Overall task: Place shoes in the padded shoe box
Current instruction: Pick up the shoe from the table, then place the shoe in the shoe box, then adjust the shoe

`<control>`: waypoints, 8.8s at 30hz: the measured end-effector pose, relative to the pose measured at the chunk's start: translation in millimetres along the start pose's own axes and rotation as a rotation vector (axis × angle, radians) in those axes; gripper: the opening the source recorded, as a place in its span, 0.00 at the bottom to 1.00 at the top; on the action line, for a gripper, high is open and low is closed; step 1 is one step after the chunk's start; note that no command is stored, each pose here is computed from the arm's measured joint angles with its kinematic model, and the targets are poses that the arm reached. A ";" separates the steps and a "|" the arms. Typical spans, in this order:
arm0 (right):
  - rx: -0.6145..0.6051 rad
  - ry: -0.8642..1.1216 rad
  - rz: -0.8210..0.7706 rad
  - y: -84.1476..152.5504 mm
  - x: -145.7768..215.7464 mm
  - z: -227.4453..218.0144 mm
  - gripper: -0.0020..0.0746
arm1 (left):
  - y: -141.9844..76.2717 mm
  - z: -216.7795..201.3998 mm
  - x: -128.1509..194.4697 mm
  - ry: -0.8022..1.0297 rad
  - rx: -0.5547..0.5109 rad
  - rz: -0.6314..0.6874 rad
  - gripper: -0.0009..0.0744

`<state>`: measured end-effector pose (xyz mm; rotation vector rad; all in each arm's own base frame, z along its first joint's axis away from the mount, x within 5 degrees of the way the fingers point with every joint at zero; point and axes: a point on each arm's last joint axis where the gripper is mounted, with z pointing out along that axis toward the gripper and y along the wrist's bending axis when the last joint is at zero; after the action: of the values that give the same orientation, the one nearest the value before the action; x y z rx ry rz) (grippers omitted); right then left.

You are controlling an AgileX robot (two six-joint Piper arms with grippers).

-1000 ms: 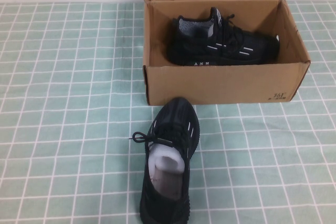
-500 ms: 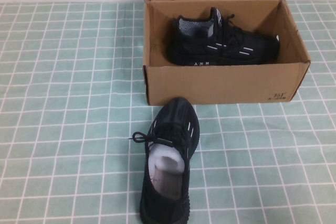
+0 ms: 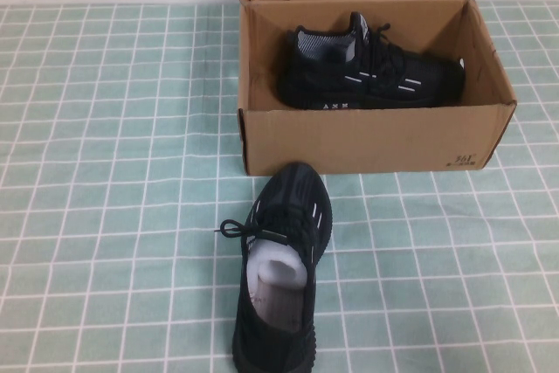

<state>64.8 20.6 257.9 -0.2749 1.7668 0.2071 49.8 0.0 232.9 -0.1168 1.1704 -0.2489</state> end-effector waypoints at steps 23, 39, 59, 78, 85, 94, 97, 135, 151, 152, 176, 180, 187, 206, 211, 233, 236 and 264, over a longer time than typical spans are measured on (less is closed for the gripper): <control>0.000 -0.001 0.002 0.0 -0.1 0.0 0.02 | -43.5 39.4 -186.9 0.056 -0.009 0.118 0.01; 0.000 -0.001 0.002 0.0 -0.1 0.0 0.02 | -60.9 116.8 -152.0 0.680 0.135 0.150 0.01; 0.000 -0.001 0.002 0.0 -0.1 0.0 0.02 | -123.3 181.6 -40.7 1.279 0.800 0.522 0.01; 0.000 -0.001 0.002 0.0 -0.1 0.0 0.02 | -182.3 185.1 28.9 1.261 0.995 0.728 0.56; 0.000 -0.001 0.002 0.0 -0.1 0.0 0.02 | -189.7 192.4 63.4 1.286 0.990 0.746 0.65; 0.000 -0.001 0.002 0.0 -0.1 0.0 0.02 | -189.1 198.0 104.7 1.326 0.991 0.863 0.64; 0.000 -0.001 0.002 0.0 -0.1 0.0 0.02 | -190.2 201.3 110.0 1.304 0.968 0.862 0.57; 0.000 -0.001 0.002 0.0 -0.1 0.0 0.02 | -275.9 312.4 28.8 0.871 0.463 -0.514 0.01; 0.000 -0.001 0.002 0.0 -0.1 0.0 0.02 | -276.6 326.5 134.6 0.865 0.297 -0.505 0.01; 0.000 -0.001 0.002 0.0 -0.1 0.0 0.02 | -276.5 326.0 138.6 0.872 0.294 -0.502 0.01; 0.000 -0.001 0.002 0.0 -0.1 0.0 0.02 | -275.3 338.6 137.1 0.925 0.337 -0.464 0.01; 0.000 -0.001 0.002 0.0 -0.1 0.0 0.02 | -273.2 339.0 138.7 0.945 0.338 -0.459 0.01; 0.000 -0.001 0.002 0.0 -0.1 0.0 0.02 | -274.6 334.4 141.7 1.005 0.355 -0.447 0.01; 0.000 -0.001 0.002 0.0 -0.1 0.0 0.02 | -274.5 325.9 152.6 1.109 0.388 -0.382 0.01; 0.000 -0.001 0.002 0.0 -0.1 0.0 0.02 | -271.6 322.5 170.9 1.161 0.376 -0.362 0.01; 0.000 -0.001 0.002 0.0 -0.1 0.0 0.02 | -230.7 348.4 139.6 1.138 0.326 -0.374 0.45; 0.000 -0.001 0.002 0.0 -0.1 0.0 0.02 | -222.9 353.5 113.8 1.090 0.372 -0.314 0.33; 0.000 -0.001 0.002 0.0 -0.1 0.0 0.02 | -251.4 338.5 179.3 1.270 0.590 -0.543 0.05</control>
<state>64.9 20.6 257.9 -0.2728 1.7665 0.2087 393.8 -301.5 258.8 0.3034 2.2443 -1.2620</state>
